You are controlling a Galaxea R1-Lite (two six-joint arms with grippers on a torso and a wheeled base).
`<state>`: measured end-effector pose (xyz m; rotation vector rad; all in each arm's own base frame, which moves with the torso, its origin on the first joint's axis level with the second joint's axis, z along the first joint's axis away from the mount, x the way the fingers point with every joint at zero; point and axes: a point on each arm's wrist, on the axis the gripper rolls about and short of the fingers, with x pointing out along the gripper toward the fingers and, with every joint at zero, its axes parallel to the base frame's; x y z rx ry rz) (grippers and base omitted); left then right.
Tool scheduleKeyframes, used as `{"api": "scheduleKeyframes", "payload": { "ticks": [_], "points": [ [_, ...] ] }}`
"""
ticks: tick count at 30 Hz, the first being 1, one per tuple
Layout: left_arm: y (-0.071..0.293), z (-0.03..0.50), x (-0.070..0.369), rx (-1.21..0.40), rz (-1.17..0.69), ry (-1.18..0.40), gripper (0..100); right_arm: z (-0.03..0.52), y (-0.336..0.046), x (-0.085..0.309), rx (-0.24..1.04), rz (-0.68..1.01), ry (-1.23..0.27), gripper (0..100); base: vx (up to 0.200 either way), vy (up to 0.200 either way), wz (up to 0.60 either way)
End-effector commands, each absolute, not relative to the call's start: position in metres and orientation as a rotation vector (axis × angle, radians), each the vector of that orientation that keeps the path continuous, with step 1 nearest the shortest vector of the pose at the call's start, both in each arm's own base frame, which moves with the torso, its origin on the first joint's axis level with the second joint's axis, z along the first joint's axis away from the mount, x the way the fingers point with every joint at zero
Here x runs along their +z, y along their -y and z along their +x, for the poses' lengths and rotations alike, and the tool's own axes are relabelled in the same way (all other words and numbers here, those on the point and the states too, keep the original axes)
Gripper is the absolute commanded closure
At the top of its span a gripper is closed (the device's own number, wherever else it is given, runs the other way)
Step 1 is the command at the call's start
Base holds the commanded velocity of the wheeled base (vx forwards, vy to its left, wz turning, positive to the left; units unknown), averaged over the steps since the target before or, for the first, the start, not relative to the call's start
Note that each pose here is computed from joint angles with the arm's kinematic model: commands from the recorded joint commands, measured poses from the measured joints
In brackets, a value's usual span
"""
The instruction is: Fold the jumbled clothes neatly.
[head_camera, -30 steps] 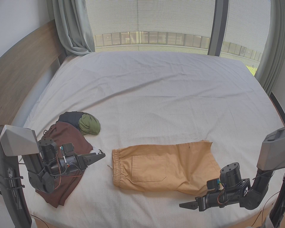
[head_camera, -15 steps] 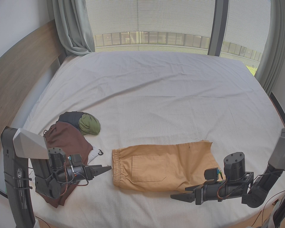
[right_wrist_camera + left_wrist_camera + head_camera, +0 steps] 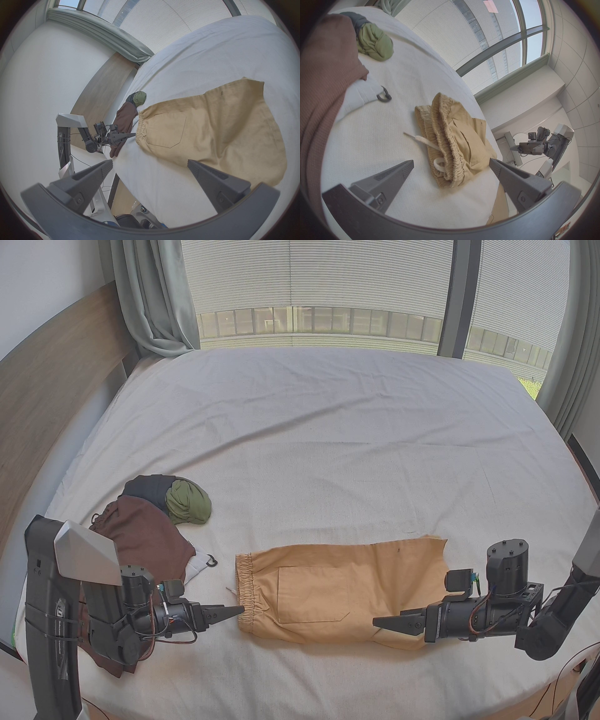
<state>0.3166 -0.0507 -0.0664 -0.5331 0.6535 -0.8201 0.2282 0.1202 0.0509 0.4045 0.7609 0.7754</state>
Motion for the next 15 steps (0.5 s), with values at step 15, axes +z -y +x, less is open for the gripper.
{"api": "scheduleKeyframes", "payload": {
  "ticks": [15],
  "points": [
    [0.080, 0.336, -0.088, -0.899, -0.503, -0.639, 0, 0.230, -0.119, 0.050, 0.771, 0.407, -0.761, 0, 0.000, 0.000, 0.00]
  ]
}}
